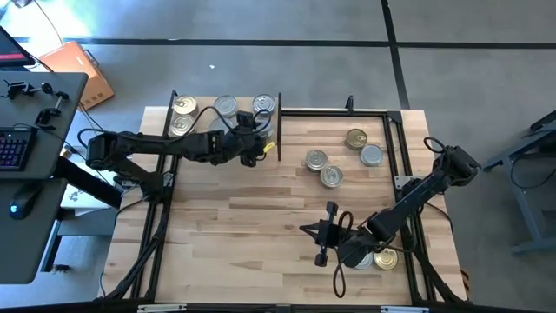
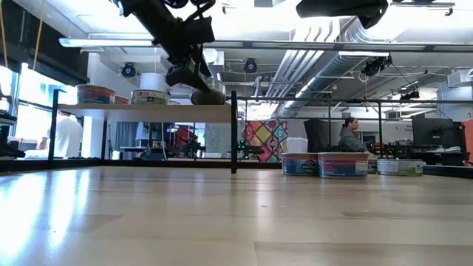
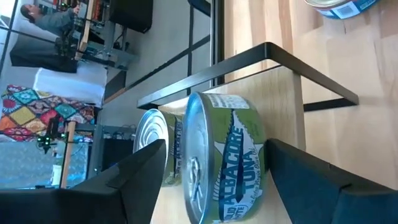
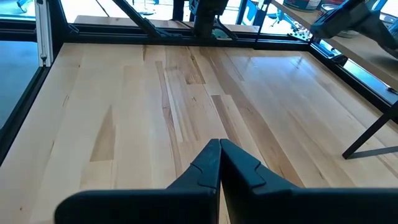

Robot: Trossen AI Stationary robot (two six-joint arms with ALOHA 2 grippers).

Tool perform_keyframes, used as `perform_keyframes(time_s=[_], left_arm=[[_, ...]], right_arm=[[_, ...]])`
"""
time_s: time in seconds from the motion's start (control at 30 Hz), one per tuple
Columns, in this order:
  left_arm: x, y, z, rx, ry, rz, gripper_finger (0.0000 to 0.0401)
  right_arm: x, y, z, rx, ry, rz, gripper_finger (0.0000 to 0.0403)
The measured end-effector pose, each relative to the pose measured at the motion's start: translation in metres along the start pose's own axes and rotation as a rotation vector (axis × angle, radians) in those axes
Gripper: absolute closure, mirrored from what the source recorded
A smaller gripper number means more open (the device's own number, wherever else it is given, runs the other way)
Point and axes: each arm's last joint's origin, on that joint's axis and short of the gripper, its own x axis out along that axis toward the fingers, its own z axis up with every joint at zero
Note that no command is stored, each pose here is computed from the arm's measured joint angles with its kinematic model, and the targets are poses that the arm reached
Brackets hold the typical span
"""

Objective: Stack canned seafood by type on shelf
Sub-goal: Put the green blue tuna can on the shelf aligned with the other green blue tuna can, then adjust the green blue tuna cans on the shelf

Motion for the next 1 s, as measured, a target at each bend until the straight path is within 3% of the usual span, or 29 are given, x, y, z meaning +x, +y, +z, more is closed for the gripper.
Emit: perform_keyframes(time_s=[0.5, 0.8, 0.9, 1.0], left_arm=[[0.008, 0.007, -0.009, -0.051, 0.018, -0.02, 0.013], [-0.009, 0.003, 0.001, -0.092, -0.033, -0.016, 0.013], [-0.017, 0.006, 0.003, -0.155, -0.072, -0.029, 0.0131], [-0.019, 0.022, 0.002, -0.29, -0.118, -0.073, 0.0141]], right_arm=[[0.0, 0.0, 0.0, 0.0, 0.0, 0.0, 0.0402], [0.0, 0.0, 0.0, -0.003, 0.003, -0.001, 0.0402], [0.0, 0.0, -0.001, -0.004, 0.005, -0.001, 0.0402], [0.0, 0.0, -0.001, -0.005, 0.005, -0.001, 0.0402]])
